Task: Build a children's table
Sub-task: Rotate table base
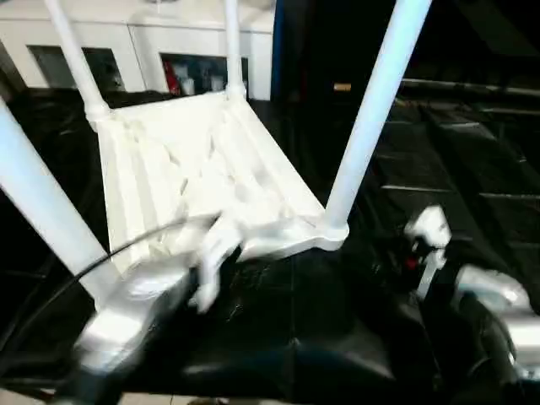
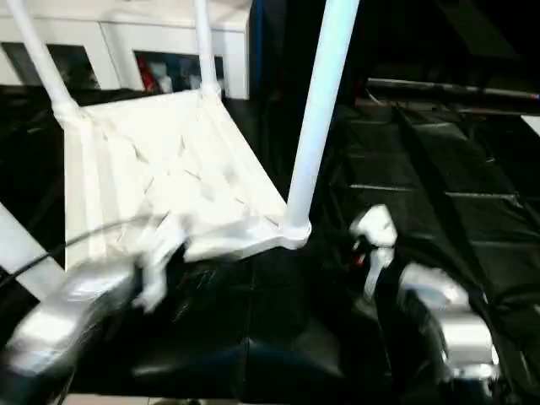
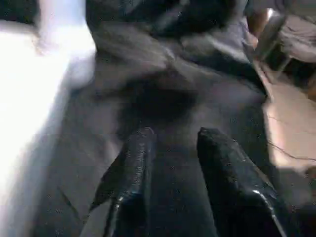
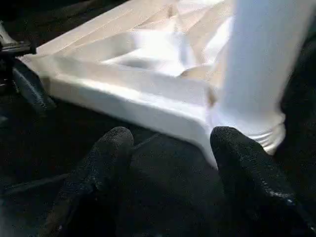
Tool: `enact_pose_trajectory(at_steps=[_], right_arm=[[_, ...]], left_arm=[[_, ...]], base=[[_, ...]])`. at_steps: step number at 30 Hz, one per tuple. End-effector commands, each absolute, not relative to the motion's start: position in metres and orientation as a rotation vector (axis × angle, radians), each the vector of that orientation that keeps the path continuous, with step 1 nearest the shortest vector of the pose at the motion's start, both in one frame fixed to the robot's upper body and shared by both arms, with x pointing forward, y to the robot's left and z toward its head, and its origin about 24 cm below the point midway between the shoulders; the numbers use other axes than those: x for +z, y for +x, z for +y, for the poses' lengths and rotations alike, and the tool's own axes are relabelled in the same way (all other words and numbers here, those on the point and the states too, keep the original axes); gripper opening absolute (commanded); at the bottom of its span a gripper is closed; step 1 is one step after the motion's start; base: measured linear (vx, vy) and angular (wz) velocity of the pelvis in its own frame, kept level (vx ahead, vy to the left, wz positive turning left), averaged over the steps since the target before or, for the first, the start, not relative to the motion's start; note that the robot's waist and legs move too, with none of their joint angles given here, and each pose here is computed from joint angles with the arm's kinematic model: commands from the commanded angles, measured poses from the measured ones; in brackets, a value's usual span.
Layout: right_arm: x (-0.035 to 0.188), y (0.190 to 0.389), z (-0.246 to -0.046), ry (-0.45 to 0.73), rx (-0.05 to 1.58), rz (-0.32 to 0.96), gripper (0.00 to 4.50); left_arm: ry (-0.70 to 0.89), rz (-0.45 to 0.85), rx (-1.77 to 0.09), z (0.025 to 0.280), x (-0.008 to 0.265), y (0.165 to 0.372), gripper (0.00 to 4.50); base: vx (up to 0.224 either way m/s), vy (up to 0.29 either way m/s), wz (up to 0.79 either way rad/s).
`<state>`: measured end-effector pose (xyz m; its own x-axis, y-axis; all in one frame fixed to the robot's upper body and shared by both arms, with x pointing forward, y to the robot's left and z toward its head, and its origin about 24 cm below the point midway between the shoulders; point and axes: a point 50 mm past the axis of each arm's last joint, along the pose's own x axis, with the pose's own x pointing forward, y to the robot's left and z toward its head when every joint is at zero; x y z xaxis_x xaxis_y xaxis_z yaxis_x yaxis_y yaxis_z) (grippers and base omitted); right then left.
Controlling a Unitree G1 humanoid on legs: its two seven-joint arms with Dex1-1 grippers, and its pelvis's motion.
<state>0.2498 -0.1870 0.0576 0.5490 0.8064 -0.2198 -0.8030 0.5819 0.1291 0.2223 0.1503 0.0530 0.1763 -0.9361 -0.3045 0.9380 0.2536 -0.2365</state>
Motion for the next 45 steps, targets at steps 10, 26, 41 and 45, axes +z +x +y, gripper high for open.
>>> enact_pose_trajectory(at_steps=[10,26,41,45], right_arm=[[0.050,0.259,-0.161,0.008,0.896,0.224,2.79],[0.033,0.264,-0.147,-0.019,0.828,0.250,2.79],[0.021,0.287,-0.141,-0.096,0.655,0.247,2.79],[0.018,0.293,-0.134,-0.099,0.630,0.248,2.79]], left_arm=[[0.008,0.746,-1.240,0.223,0.049,0.160,2.63],[0.040,0.655,-0.871,0.338,0.133,0.164,4.00],[-0.101,0.437,-1.151,0.278,0.139,0.192,4.43],[-0.102,0.389,-1.174,0.258,0.131,0.204,4.43]], base=[[0.000,0.000,0.00],[0.000,0.000,0.00],[0.000,0.000,0.00],[0.000,0.000,0.00]])
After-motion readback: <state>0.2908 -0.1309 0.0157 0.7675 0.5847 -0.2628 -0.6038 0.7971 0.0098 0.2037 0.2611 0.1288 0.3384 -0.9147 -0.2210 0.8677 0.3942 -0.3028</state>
